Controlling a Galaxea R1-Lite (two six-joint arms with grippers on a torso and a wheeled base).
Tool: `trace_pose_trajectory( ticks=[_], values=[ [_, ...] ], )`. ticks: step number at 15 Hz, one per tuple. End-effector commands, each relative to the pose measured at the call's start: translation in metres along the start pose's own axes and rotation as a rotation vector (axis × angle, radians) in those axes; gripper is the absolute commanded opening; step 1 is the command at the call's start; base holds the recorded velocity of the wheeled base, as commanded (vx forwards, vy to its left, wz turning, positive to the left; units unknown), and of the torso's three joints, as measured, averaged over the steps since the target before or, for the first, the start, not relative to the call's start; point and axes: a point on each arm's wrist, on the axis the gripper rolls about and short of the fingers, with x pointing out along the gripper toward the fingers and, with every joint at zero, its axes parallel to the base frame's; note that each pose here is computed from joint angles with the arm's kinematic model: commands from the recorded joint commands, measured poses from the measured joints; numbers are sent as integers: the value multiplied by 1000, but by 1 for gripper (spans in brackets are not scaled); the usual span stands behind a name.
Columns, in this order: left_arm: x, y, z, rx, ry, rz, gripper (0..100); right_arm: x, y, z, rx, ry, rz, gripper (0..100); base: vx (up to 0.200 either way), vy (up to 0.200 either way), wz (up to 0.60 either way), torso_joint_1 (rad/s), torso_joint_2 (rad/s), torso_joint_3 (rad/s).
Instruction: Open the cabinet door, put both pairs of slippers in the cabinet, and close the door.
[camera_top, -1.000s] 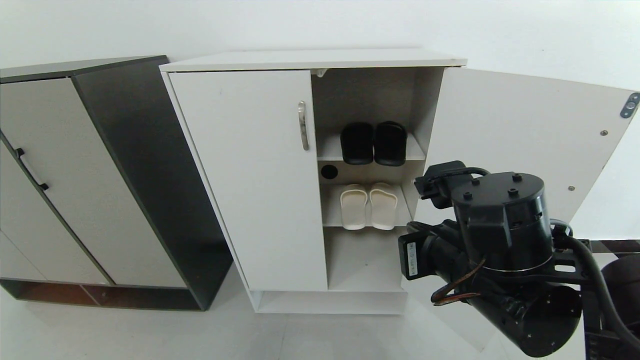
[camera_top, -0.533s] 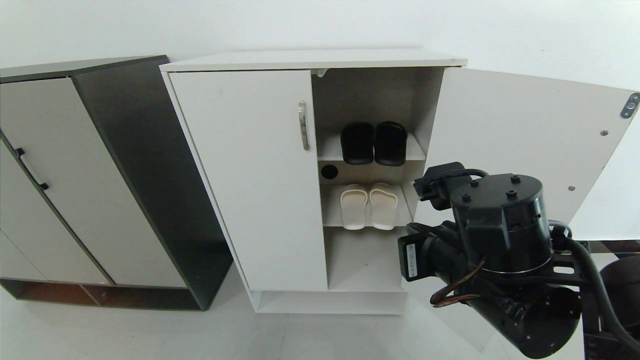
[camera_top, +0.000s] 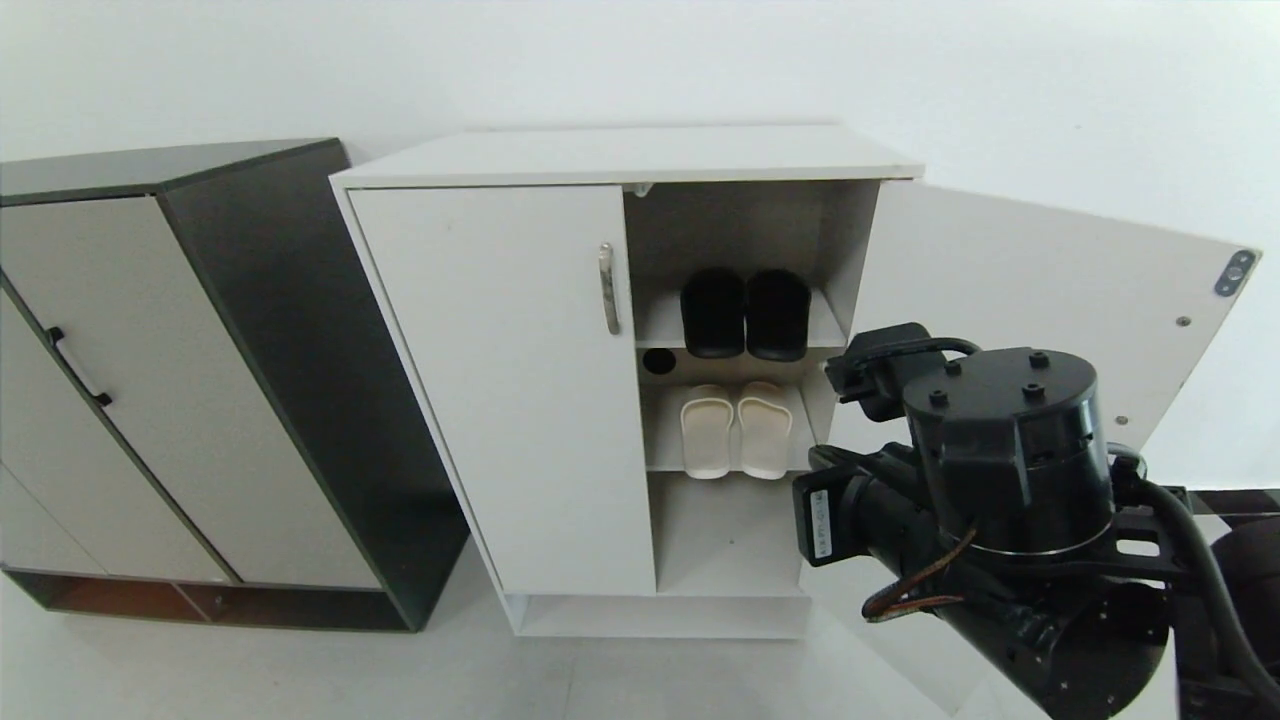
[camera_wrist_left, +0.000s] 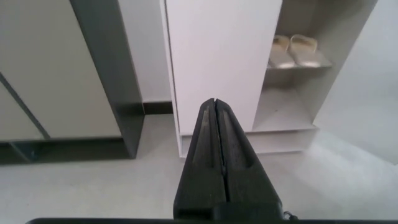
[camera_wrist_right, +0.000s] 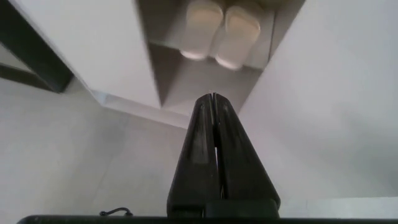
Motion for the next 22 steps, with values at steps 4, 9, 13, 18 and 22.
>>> trace_pose_trajectory(
  ticks=[4,9,13,18,22],
  values=[
    [0,0,0,-1,1,0,0,0,-1,0,0,-1,-2,0,0,0,0,100,-488,-358],
    [0,0,0,-1,1,0,0,0,0,0,-10,2,-3,0,0,0,0,149,-470,-328],
    [0,0,0,-1,1,0,0,0,-1,0,-9,0,-4,0,0,0,0,177,-482,-314],
    [0,0,0,0,1,0,0,0,-1,-1,-11,3,-4,0,0,0,0,200,-505,-307],
    [0,0,0,0,1,0,0,1,-1,-5,-28,15,-5,0,0,0,0,238,-544,-312]
  ],
)
